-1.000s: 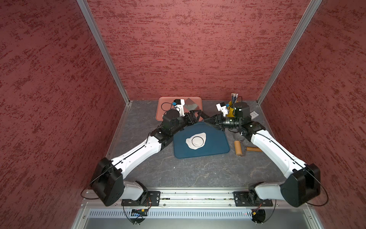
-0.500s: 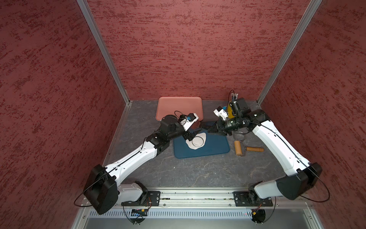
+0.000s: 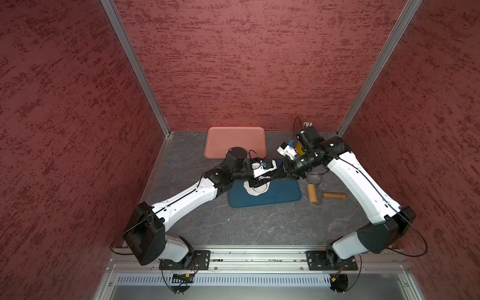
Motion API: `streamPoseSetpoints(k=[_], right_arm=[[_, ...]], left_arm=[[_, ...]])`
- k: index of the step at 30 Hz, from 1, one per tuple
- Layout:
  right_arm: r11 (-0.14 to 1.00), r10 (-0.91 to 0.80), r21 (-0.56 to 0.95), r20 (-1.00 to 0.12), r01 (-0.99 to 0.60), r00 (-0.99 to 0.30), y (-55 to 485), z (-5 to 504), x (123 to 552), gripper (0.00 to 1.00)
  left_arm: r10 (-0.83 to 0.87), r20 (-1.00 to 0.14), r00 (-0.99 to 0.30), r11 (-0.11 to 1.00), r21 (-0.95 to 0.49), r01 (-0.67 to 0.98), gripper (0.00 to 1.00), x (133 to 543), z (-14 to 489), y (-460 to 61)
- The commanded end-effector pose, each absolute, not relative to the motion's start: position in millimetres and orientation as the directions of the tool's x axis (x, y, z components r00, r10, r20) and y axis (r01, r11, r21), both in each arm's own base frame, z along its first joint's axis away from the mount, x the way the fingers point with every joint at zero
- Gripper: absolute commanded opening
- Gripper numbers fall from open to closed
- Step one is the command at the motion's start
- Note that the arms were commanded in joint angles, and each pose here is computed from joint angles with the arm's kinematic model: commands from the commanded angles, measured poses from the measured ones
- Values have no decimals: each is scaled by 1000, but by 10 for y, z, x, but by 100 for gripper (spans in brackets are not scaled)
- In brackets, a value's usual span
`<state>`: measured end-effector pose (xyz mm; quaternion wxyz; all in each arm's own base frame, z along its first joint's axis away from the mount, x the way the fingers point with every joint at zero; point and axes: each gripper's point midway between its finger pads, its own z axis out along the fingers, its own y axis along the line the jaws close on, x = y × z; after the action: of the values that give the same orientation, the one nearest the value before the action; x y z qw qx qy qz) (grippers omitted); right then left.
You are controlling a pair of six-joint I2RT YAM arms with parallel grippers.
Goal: Roll out the dumpling wrappers from the dough
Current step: Pick up the spatula from the center of the board.
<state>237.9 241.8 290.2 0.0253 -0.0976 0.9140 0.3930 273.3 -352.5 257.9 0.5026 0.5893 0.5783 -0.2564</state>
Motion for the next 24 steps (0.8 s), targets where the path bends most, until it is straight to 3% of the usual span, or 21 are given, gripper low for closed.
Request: streamPoseSetpoints(k=[1, 6, 8, 12, 17, 24], right_arm=[[660, -169, 704, -202, -263, -965, 2456, 3061, 2437, 0], [682, -127, 675, -269, -280, -955, 2433, 3137, 2587, 4], [695, -83, 656, -333, -294, -939, 2420, 3218, 2704, 29], [748, 30, 600, -459, -284, -888, 2349, 3317, 2961, 55], [786, 163, 569, -570, -244, -806, 2299, 3369, 3132, 60], [874, 162, 444, -648, -196, -745, 2326, 3215, 3245, 57]], left_arm=[[388, -894, 225, 119, 290, 949, 45, 2626, 2675, -3589], [317, -926, 203, 159, 263, 952, 1, 2587, 2837, -3574], [269, -951, 150, 235, 216, 948, 0, 2651, 2950, -3557], [171, -983, 62, 342, 118, 932, 0, 2728, 3084, -3594], [118, -987, -114, 515, -37, 857, 0, 3006, 3003, -3578], [75, -973, -218, 558, -140, 818, 0, 3114, 2934, -3682]])
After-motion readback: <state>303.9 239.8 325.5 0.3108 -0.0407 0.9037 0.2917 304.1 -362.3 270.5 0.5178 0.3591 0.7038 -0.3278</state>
